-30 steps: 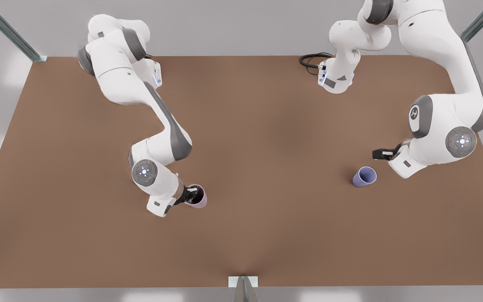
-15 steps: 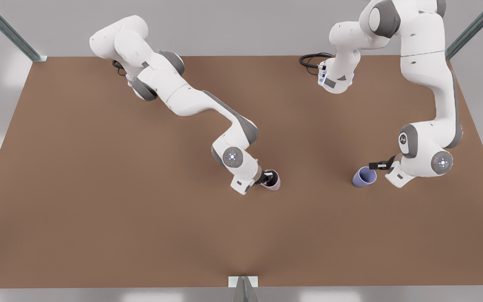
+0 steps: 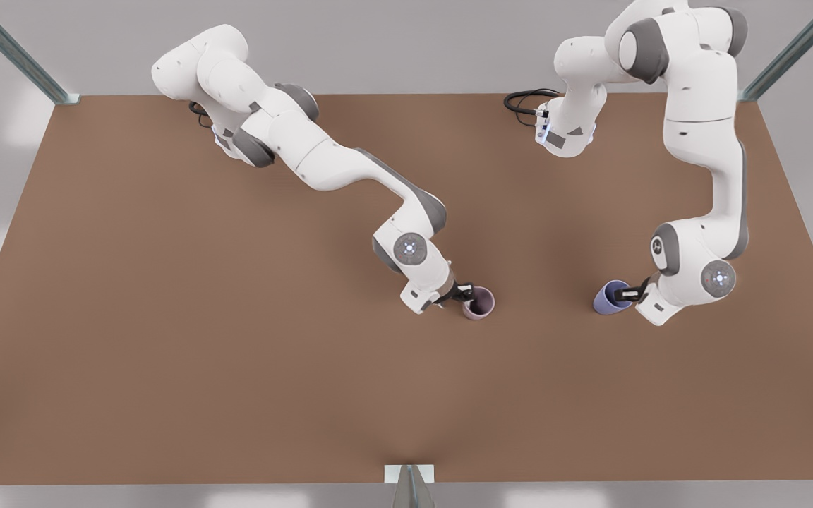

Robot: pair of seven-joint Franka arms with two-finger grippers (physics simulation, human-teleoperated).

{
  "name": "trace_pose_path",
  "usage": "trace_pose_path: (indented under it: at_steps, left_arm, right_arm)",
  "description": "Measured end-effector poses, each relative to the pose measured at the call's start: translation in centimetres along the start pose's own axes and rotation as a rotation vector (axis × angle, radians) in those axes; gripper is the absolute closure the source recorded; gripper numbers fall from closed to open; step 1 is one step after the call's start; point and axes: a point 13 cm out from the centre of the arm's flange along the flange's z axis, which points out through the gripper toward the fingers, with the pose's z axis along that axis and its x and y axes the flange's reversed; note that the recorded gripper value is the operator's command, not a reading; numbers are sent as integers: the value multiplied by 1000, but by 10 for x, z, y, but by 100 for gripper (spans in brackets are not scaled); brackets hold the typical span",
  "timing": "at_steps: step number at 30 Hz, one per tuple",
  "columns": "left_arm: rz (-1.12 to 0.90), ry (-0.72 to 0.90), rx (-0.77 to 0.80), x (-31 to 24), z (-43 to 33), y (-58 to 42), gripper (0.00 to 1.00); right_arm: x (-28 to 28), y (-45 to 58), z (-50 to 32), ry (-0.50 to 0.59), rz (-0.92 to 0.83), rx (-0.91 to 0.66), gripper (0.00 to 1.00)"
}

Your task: Stack the cups, with the pink cup at the bottom and the purple cup at the top

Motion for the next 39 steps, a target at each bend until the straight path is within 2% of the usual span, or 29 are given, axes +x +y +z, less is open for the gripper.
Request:
trace_pose_path:
  at_steps: [3,8,11,14,15,17,20,22,25,28,32,37,39]
  left_arm:
    - [9,2,-6,0,2,-6,79]
    - [22,-9,2,-3,-4,-19,79]
    - [31,-36,2,-13,-20,-23,79]
    - [38,-73,2,-25,-59,-25,79]
    - [43,-94,5,-32,-82,-28,79]
    - [105,-124,17,-40,-121,-80,79]
    - [235,-145,22,-40,-164,-209,79]
    - [275,-123,20,-26,-172,-275,79]
    - [307,-107,11,-11,-169,-362,79]
    - [265,-85,4,-3,-160,-391,79]
    - [177,-22,-21,13,-140,-384,79]
    - [79,7,-36,18,-130,-372,79]
    - [50,10,-36,19,-125,-371,79]
  right_arm:
    - [3,10,-7,-4,21,-17,0]
    - [7,28,-25,-11,39,-37,0]
    - [-36,23,-91,-88,59,-25,0]
    - [-145,-77,-250,-198,187,44,0]
    - [-156,-121,-314,-208,227,90,0]
    - [-142,-231,-413,-186,322,191,0]
    - [-134,-381,-517,-165,467,276,0]
    - [-127,-431,-532,-107,493,313,0]
    - [-81,-444,-520,7,430,352,0]
    - [-47,-441,-522,44,330,361,0]
    - [-52,-444,-516,70,120,383,0]
    - [-66,-436,-508,86,-257,406,2]
    - [-79,-426,-510,76,-381,411,0]
